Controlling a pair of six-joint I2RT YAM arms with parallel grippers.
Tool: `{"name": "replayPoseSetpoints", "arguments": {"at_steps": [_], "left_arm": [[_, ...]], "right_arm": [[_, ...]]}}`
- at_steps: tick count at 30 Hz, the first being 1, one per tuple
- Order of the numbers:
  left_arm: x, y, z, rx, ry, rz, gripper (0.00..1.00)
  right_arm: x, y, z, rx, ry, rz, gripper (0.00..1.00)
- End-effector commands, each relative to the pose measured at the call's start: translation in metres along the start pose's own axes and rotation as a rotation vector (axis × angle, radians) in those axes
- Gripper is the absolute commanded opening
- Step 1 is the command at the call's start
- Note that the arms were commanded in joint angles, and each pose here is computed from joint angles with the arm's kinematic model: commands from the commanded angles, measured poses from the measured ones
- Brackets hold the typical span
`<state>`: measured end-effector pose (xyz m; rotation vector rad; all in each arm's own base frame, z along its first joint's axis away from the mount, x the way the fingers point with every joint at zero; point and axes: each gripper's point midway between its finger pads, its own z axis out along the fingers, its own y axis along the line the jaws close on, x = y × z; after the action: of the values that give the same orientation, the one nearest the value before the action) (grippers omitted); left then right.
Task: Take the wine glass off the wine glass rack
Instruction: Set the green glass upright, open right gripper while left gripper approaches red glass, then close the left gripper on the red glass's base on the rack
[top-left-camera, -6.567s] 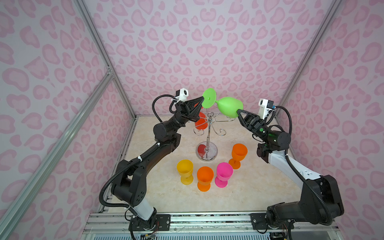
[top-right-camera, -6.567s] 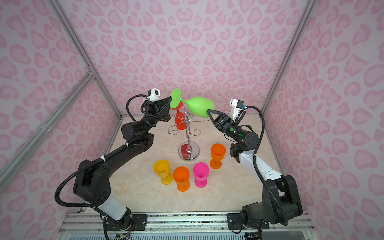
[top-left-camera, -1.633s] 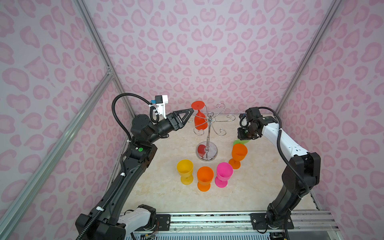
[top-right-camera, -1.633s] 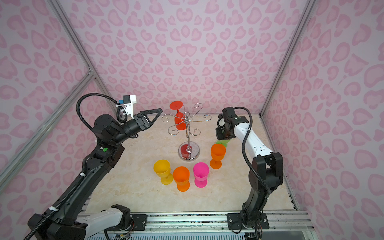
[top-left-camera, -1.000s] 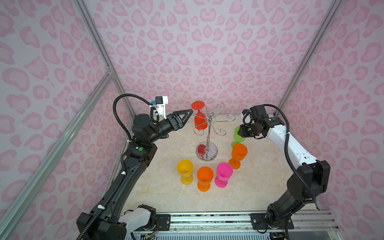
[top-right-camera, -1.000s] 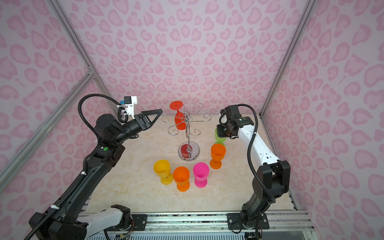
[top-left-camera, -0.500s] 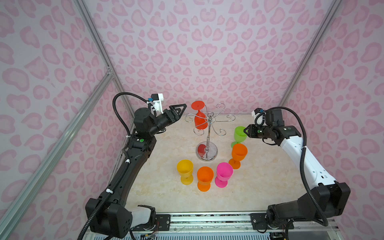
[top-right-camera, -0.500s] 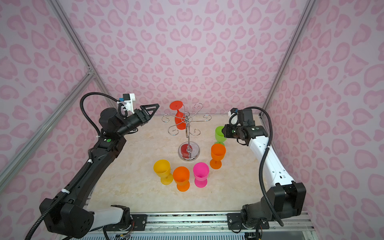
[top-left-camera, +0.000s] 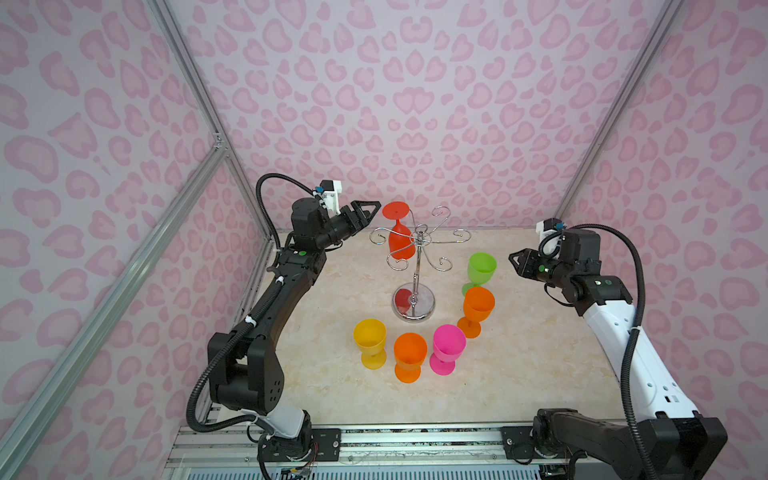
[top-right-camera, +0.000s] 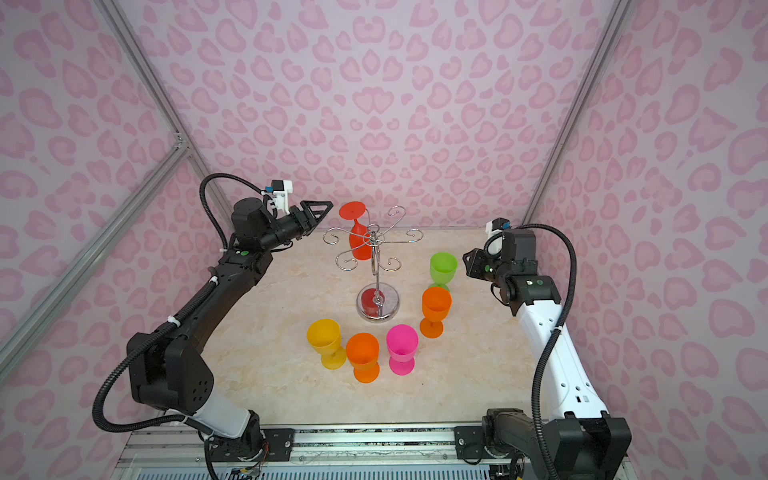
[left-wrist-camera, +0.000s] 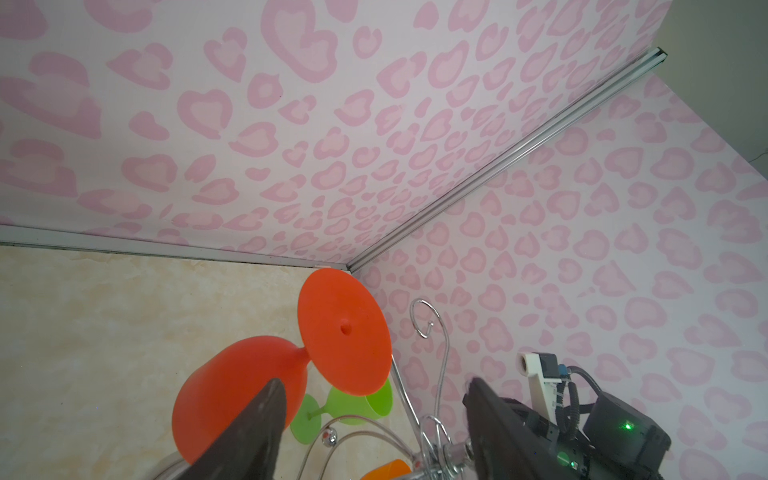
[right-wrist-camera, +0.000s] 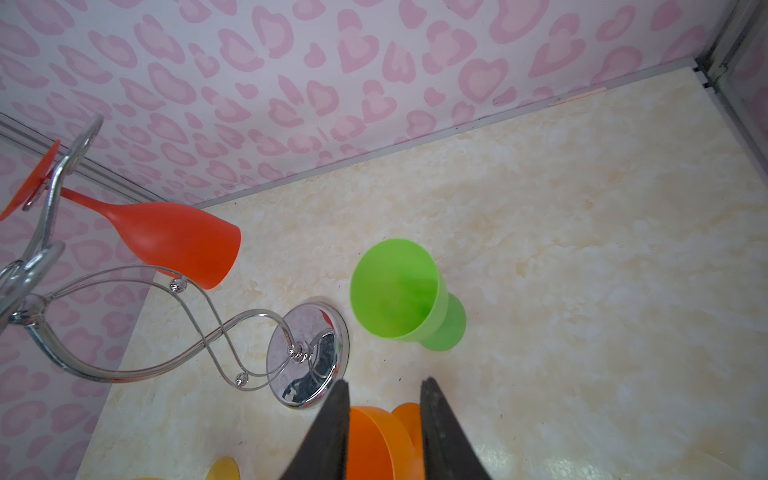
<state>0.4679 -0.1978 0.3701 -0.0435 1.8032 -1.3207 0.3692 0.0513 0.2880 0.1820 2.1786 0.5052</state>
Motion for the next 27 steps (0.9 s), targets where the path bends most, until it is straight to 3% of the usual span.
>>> {"name": "replayPoseSetpoints", "arguments": {"at_steps": [1,18,27], "left_arm": [[-0.005,-0.006,0.009,0.061,0.008,0.002,0.68],[0.004,0.014,0.041,0.11,0.073,-0.061,0.59],[0.008,0.016,0.049,0.118,0.089,-0.071,0.42]], "right_arm": [[-0.006,0.003,0.0,-0.027,-0.029,0.009,0.3],[-0.002,-0.004,-0.001,-0.034,-0.033,0.034,0.3],[-0.001,-0.006,0.001,-0.038,-0.03,0.042,0.3]]}}
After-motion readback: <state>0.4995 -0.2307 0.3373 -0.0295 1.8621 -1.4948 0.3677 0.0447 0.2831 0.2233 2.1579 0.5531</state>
